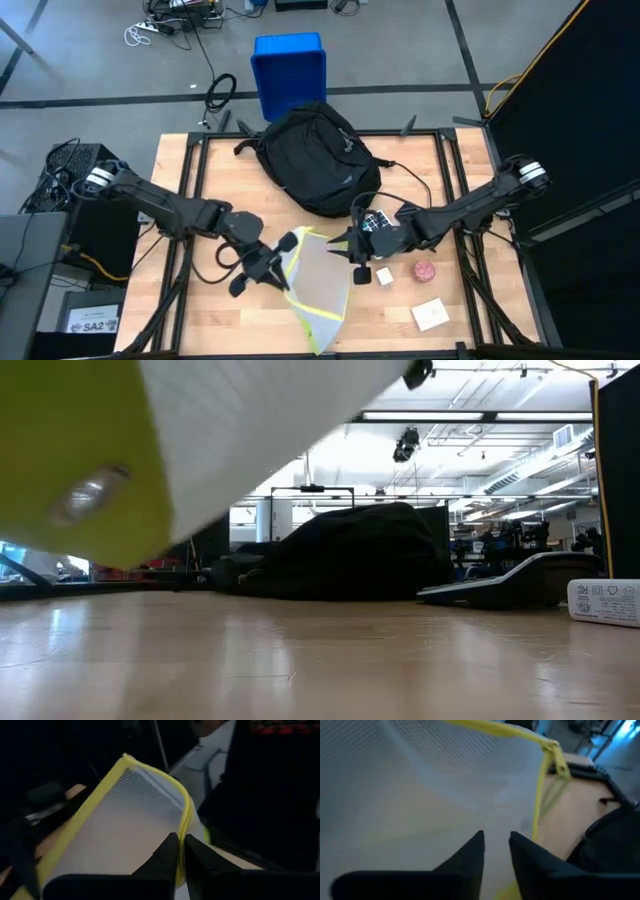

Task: Unpack backpack
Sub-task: Put the charger adapter into the yellow zip bag

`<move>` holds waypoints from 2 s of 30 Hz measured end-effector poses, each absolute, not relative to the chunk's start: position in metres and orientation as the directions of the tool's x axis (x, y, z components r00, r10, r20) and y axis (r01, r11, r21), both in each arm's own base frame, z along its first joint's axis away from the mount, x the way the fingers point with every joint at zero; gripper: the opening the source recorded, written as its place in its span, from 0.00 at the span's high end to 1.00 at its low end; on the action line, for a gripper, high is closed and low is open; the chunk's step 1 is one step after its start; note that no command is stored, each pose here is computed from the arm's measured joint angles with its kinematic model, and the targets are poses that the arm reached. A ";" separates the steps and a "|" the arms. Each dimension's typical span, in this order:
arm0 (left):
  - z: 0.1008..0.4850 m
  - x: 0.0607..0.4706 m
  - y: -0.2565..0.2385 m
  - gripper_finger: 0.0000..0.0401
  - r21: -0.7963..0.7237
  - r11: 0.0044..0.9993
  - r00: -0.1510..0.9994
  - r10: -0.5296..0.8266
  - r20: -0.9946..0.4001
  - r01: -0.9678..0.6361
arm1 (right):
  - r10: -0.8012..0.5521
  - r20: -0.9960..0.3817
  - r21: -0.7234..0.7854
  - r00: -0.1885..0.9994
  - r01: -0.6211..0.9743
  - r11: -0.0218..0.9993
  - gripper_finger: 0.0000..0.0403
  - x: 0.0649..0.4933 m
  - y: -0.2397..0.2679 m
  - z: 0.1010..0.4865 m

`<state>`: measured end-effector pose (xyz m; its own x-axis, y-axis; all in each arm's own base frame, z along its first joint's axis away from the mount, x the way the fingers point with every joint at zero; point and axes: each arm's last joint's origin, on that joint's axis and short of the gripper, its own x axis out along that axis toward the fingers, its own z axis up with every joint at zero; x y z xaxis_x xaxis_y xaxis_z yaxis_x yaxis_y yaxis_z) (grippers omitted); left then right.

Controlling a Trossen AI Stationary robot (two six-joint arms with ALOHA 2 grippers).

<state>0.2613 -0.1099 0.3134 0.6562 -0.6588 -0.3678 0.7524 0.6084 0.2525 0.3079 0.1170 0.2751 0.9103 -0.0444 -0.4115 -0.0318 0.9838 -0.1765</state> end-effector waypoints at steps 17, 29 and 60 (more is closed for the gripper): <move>0.334 0.259 -0.117 1.00 0.314 0.575 0.655 -0.667 -0.355 0.755 | 0.063 -0.294 -0.042 0.954 -0.078 0.996 0.28 0.324 0.086 0.290; 0.333 0.260 -0.117 1.00 0.338 0.564 0.657 -0.664 -0.356 0.754 | 0.203 -0.359 0.120 0.911 -0.170 0.978 0.32 0.362 0.051 0.260; 0.327 0.262 -0.107 1.00 0.321 0.635 0.706 -0.568 -0.422 0.703 | 0.255 -0.485 0.171 0.837 -0.195 0.966 0.41 0.420 0.047 0.228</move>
<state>0.2619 -0.1075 0.3274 0.7060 -0.5684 -0.4224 0.7030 0.6345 0.3212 0.4200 0.0468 0.2279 0.8365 0.2550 -0.4850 -0.1951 0.9657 0.1712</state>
